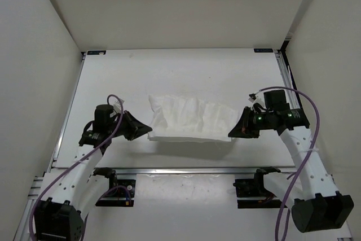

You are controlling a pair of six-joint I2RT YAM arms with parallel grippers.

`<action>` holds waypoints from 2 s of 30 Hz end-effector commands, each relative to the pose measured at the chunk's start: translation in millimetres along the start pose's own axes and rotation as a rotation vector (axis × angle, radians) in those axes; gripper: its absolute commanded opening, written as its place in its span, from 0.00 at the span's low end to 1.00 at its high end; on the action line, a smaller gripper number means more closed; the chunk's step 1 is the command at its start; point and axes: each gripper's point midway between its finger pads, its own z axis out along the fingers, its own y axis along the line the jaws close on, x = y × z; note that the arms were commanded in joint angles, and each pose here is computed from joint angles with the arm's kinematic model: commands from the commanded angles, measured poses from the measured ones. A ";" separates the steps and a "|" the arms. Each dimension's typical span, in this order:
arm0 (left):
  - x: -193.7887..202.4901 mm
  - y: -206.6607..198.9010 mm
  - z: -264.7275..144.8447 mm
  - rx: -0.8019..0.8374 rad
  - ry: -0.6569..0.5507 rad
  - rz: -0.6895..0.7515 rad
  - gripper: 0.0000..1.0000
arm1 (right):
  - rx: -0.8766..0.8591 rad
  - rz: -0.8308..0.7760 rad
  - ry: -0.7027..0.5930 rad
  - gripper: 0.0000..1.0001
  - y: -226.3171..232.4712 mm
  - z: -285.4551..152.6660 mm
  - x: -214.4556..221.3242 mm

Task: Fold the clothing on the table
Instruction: Fold the skirt

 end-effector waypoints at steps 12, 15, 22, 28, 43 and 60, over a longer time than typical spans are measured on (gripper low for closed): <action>-129.8 -56.8 82.4 0.024 -0.169 -0.041 0.00 | 0.056 0.091 -0.181 0.00 -39.9 26.9 -104.0; -139.2 -82.7 98.6 0.053 -0.158 -0.003 0.00 | 0.065 0.092 -0.185 0.00 -40.6 24.8 -106.8; -141.2 -71.6 60.0 0.011 -0.210 0.010 0.00 | 0.081 0.034 -0.162 0.00 -32.6 17.6 -99.0; -105.8 -59.2 -9.9 -0.083 -0.318 0.113 0.00 | 0.093 -0.034 -0.083 0.00 -16.0 -0.2 -41.1; -111.3 -4.1 51.5 -0.220 -0.192 -0.053 0.00 | -0.021 0.134 0.007 0.00 -26.8 30.5 -64.4; -135.5 29.3 92.6 -0.311 -0.177 -0.079 0.27 | 0.003 0.137 0.001 0.03 -52.5 95.5 -175.2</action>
